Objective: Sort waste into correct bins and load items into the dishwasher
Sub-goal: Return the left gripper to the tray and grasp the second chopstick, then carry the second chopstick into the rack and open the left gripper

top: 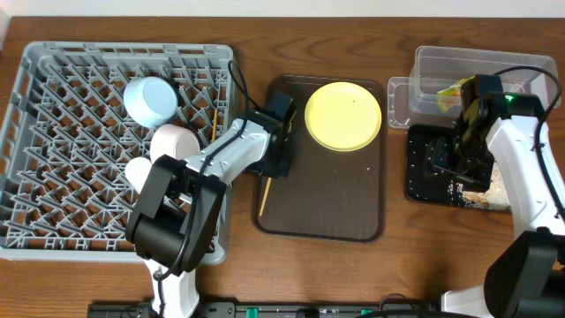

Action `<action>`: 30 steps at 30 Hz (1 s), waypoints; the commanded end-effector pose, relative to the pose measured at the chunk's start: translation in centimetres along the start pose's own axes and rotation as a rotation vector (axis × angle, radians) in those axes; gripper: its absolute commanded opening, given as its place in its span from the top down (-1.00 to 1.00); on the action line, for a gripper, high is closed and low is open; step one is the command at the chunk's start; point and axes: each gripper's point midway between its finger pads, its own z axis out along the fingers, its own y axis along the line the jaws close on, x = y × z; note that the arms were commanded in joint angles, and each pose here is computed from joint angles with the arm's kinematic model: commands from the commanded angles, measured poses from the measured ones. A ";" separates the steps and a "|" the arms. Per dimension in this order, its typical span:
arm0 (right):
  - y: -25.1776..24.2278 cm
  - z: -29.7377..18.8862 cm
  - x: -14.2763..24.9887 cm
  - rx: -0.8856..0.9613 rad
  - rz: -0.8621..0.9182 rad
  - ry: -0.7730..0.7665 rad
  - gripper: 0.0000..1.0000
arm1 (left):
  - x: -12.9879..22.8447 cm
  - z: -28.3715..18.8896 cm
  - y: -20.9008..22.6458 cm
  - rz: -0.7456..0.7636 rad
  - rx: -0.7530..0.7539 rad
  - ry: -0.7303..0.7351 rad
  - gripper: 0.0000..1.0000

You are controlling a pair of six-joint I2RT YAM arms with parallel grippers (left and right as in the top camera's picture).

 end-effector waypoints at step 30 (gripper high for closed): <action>-0.1 -0.8 -0.2 -0.008 -0.010 -0.031 -0.52 | -1.6 -17.0 10.0 -0.119 -0.030 -0.312 0.88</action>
